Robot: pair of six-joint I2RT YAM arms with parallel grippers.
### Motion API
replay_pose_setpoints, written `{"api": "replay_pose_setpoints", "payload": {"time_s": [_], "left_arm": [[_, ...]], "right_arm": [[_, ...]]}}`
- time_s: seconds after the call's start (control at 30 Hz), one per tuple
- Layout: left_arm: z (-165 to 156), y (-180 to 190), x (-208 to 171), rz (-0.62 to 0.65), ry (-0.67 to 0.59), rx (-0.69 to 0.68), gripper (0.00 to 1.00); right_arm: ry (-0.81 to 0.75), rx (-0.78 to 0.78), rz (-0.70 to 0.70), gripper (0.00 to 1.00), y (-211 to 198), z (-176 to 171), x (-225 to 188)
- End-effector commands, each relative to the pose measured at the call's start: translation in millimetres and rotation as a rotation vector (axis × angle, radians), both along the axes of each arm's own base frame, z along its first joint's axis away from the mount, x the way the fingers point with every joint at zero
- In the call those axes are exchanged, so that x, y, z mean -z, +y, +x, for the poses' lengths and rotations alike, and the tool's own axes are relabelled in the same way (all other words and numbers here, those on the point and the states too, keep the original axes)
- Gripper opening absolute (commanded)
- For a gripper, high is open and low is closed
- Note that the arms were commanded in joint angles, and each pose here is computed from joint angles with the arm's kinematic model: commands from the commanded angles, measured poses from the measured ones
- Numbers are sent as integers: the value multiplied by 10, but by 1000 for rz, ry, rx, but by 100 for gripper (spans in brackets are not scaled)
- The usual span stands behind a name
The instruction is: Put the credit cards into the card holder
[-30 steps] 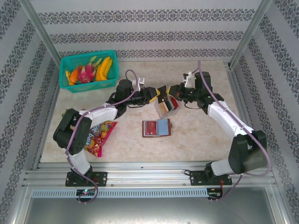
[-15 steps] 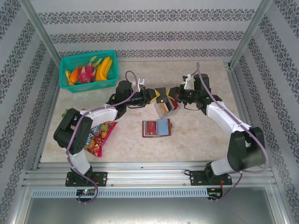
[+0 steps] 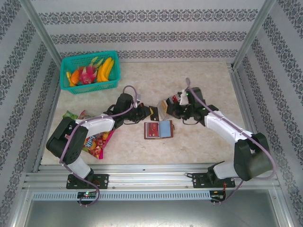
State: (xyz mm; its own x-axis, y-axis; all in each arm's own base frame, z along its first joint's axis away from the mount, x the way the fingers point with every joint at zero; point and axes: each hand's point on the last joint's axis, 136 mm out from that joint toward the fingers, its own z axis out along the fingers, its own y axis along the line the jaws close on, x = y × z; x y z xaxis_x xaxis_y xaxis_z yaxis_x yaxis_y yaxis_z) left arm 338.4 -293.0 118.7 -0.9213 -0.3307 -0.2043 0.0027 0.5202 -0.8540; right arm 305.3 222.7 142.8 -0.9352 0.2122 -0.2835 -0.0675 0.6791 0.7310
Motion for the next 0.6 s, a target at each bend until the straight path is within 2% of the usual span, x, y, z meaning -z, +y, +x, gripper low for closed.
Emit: {"api": "replay_pose_setpoints", "payload": {"time_s": [0.0, 0.17, 0.57], "left_arm": [[-188, 67, 241, 123, 7, 18, 4], [-283, 29, 418, 164, 29, 30, 4], [-344, -190, 546, 123, 44, 86, 4]], "right_arm": [[29, -20, -174, 13, 20, -194, 405], [87, -61, -239, 12, 167, -294, 748], [168, 18, -383, 12, -287, -297, 1159]]}}
